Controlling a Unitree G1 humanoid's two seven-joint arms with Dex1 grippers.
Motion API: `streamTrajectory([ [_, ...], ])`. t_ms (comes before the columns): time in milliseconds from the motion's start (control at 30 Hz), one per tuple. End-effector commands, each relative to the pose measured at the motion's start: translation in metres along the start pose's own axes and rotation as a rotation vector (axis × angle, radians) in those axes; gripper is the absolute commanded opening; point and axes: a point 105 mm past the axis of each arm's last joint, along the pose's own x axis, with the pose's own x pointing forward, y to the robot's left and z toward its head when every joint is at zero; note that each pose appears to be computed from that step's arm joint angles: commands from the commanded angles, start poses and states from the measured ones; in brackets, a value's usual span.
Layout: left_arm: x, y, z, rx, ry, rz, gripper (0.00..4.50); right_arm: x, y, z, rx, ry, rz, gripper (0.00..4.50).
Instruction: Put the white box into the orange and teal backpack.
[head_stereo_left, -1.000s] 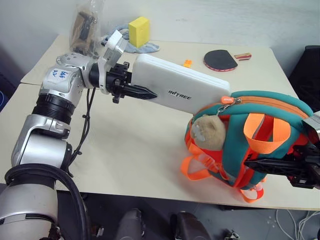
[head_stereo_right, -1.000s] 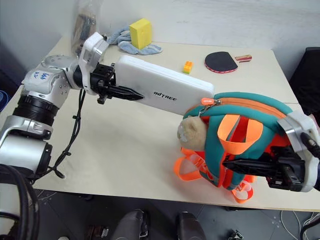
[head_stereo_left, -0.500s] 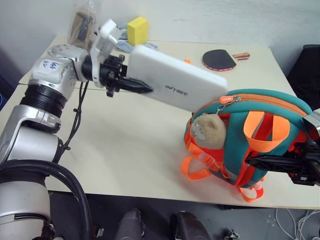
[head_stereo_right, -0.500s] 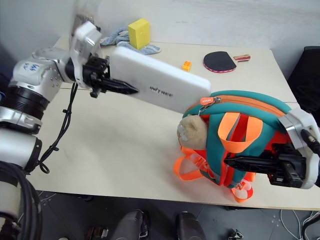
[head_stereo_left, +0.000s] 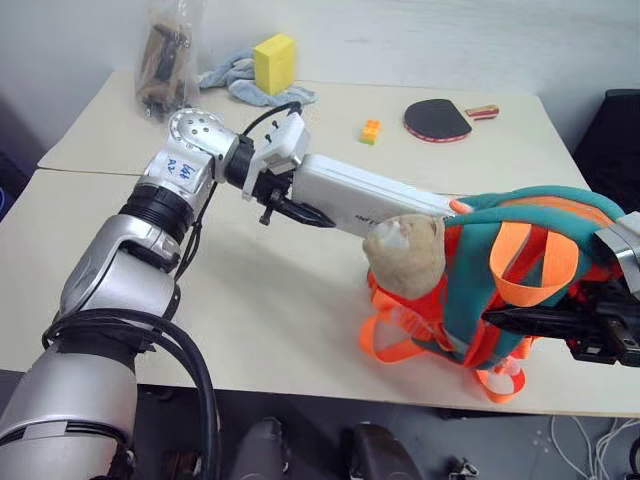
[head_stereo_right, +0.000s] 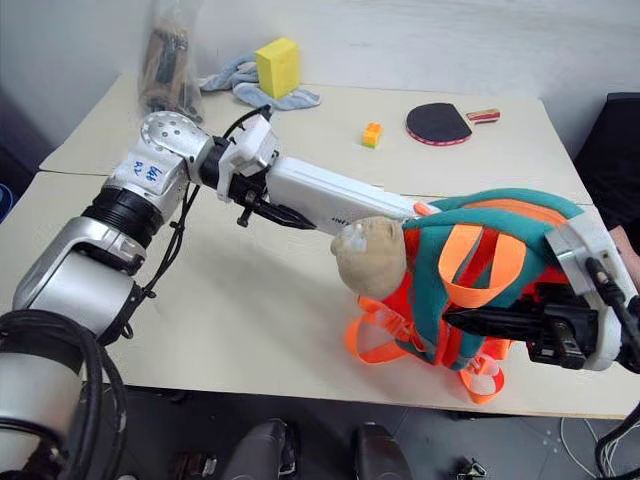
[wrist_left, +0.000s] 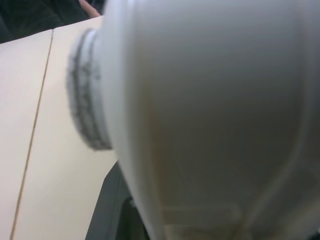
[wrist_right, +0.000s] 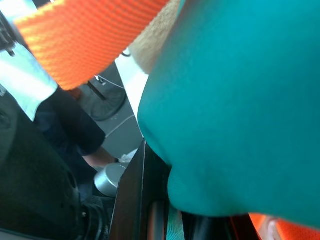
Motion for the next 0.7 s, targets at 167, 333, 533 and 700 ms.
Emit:
streamTrajectory([
  [167, -0.034, -0.001, 0.033, -0.011, -0.071, -0.013, 1.42, -0.001, -0.001, 0.001, -0.034, -0.002, -0.012, 0.0],
  [333, -0.051, -0.002, 0.052, -0.063, -0.171, 0.008, 1.42, 0.0, -0.002, 0.0, -0.038, -0.003, -0.012, 0.0],
  [533, -0.06, -0.007, 0.07, -0.146, -0.325, -0.013, 1.42, 0.001, -0.002, 0.001, -0.042, -0.008, -0.015, 0.0],
  [700, -0.051, -0.014, 0.055, -0.17, -0.266, -0.053, 1.42, 0.0, -0.003, 0.003, -0.041, -0.015, -0.026, 0.0],
])
